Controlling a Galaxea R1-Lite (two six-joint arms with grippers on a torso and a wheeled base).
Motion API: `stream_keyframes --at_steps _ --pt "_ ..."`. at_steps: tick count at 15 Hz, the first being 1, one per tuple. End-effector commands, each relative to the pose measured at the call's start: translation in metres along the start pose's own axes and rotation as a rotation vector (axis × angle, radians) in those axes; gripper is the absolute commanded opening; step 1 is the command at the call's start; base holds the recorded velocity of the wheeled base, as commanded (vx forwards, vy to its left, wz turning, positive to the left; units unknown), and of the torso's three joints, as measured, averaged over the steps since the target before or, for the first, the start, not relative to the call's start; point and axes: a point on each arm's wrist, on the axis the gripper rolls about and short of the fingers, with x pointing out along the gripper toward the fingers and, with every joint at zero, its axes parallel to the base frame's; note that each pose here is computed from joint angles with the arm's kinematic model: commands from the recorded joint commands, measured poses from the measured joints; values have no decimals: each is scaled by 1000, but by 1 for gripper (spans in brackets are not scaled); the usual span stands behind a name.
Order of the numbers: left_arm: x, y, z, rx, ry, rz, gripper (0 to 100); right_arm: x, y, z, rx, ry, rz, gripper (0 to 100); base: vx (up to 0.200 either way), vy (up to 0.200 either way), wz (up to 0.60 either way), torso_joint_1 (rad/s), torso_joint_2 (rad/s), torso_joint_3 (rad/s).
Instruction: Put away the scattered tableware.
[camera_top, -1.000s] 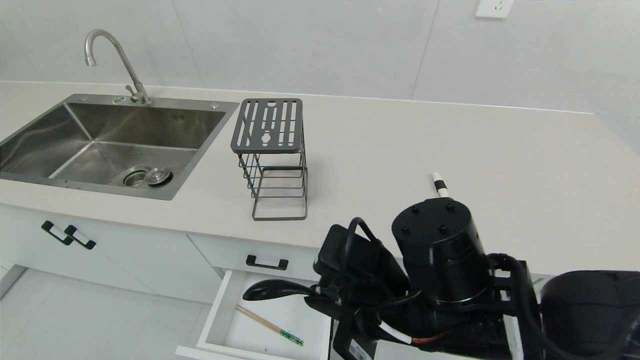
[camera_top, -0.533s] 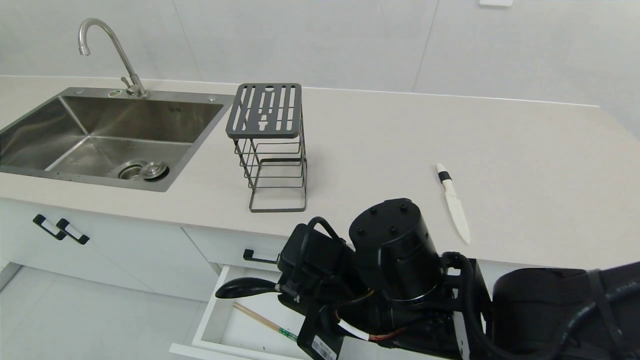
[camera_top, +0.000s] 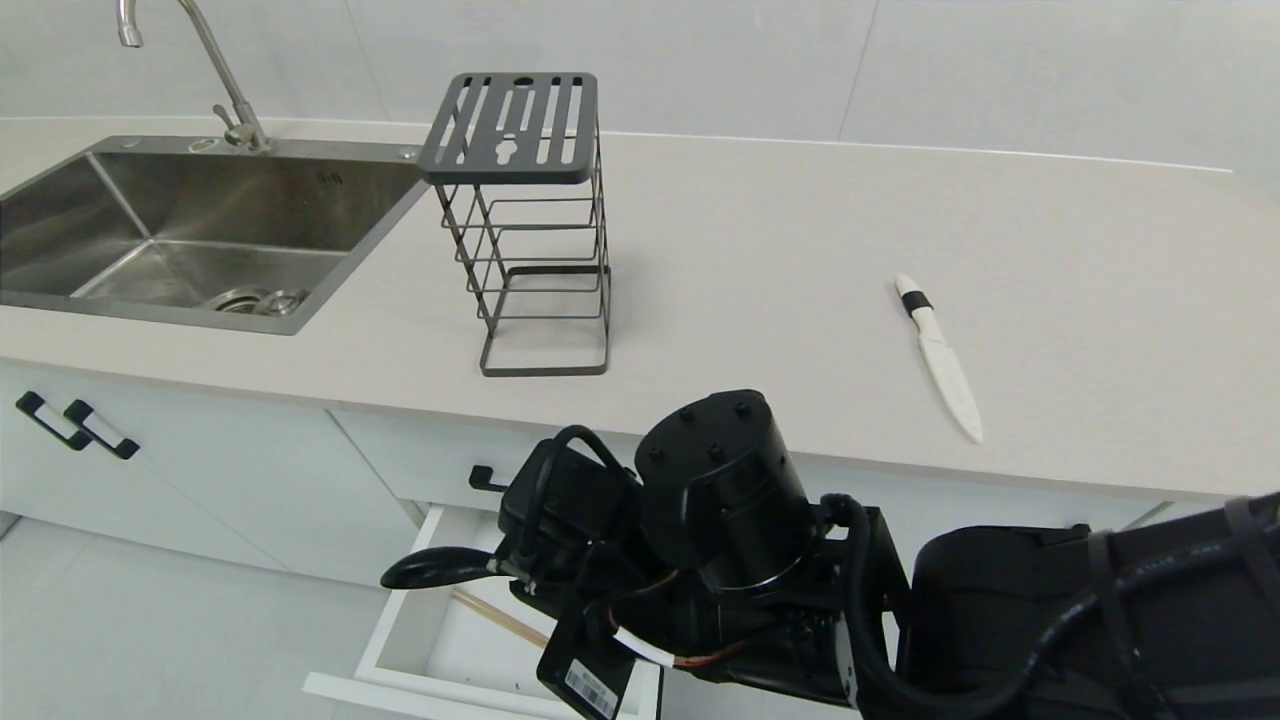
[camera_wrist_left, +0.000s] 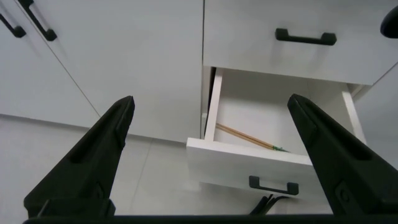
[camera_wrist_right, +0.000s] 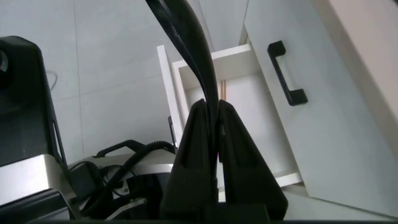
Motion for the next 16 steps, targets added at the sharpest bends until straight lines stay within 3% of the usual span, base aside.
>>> stream_keyframes --at_steps 1,16 --pt "0 0 0 0 1 1 100 5 0 -1 0 5 3 0 0 0 0 -266 520 242" --pt "0 0 0 0 1 1 100 14 0 -4 -4 16 3 0 0 0 0 -251 466 218"
